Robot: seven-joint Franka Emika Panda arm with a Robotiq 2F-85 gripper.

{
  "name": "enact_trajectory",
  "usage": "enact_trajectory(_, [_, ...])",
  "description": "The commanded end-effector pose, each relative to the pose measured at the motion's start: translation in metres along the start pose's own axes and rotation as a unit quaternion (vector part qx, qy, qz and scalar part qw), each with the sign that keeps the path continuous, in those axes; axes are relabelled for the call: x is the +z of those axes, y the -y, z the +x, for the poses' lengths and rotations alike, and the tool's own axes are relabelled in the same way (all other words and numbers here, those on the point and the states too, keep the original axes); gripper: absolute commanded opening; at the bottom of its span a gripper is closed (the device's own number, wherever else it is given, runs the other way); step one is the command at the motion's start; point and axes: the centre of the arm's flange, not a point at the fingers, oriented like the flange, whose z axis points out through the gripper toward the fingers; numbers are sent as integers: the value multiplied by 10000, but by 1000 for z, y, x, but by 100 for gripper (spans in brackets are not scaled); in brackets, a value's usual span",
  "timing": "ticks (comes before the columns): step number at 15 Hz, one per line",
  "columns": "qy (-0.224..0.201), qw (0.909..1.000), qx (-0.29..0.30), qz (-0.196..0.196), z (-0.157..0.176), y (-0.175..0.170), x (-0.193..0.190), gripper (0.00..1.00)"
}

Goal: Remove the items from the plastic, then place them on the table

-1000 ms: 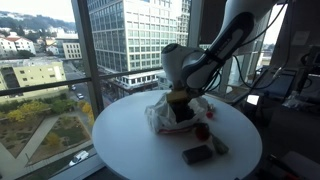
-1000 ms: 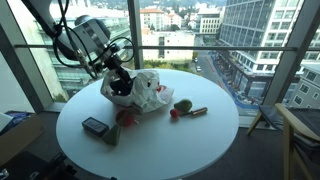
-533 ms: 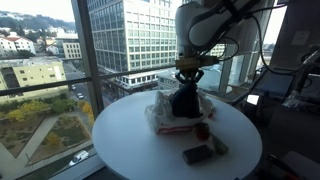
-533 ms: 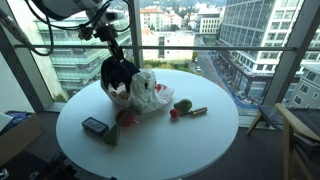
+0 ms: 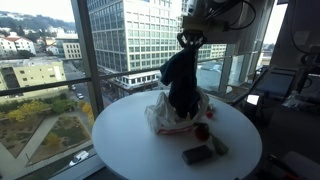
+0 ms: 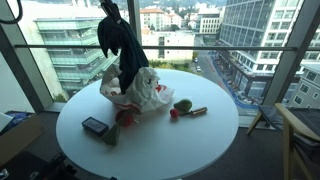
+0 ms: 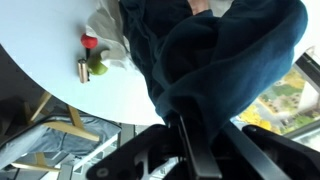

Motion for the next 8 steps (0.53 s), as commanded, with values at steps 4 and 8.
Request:
enact_trajectory(4, [-871,9830,-537,1526,-21,76,-60,3])
enact_trajectory(8, [-1437,9584,-1023,2244,-37,116,-116,3])
